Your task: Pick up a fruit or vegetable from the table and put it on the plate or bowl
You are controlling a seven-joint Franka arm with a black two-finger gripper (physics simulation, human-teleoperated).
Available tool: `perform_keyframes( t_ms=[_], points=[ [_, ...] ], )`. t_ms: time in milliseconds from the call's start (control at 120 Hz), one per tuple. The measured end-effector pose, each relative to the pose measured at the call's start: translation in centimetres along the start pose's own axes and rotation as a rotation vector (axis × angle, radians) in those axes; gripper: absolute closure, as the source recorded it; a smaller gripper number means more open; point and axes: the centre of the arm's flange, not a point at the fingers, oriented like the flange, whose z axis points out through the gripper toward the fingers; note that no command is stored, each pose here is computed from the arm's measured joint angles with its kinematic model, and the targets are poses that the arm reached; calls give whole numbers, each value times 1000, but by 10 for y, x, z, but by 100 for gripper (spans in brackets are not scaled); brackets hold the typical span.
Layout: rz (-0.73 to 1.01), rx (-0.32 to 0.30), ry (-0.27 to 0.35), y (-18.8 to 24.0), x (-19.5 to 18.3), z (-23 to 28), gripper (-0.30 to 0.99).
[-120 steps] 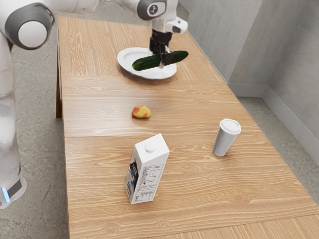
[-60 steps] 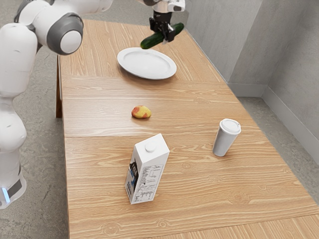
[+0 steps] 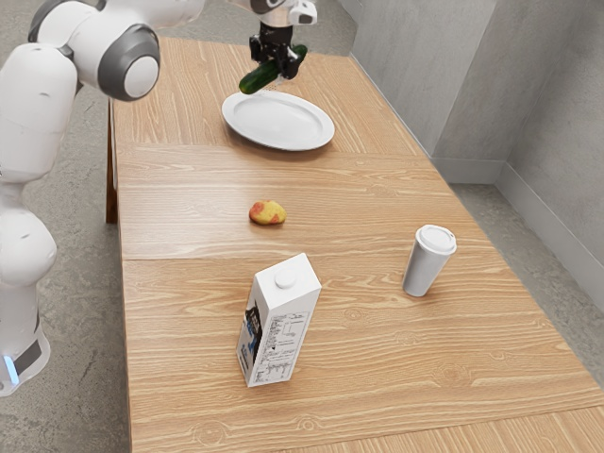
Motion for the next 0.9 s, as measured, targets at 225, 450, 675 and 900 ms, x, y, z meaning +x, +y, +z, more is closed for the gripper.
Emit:
perform_keyframes(
  t_ms=[225, 450, 675, 900],
  points=[
    [-28, -21, -46, -9, 3, 34, 53],
    [-31, -29, -48, -5, 4, 37, 54],
    [-17, -71, -46, 11, 5, 37, 54],
    [-17, -85, -36, 12, 7, 39, 54]
  ],
)
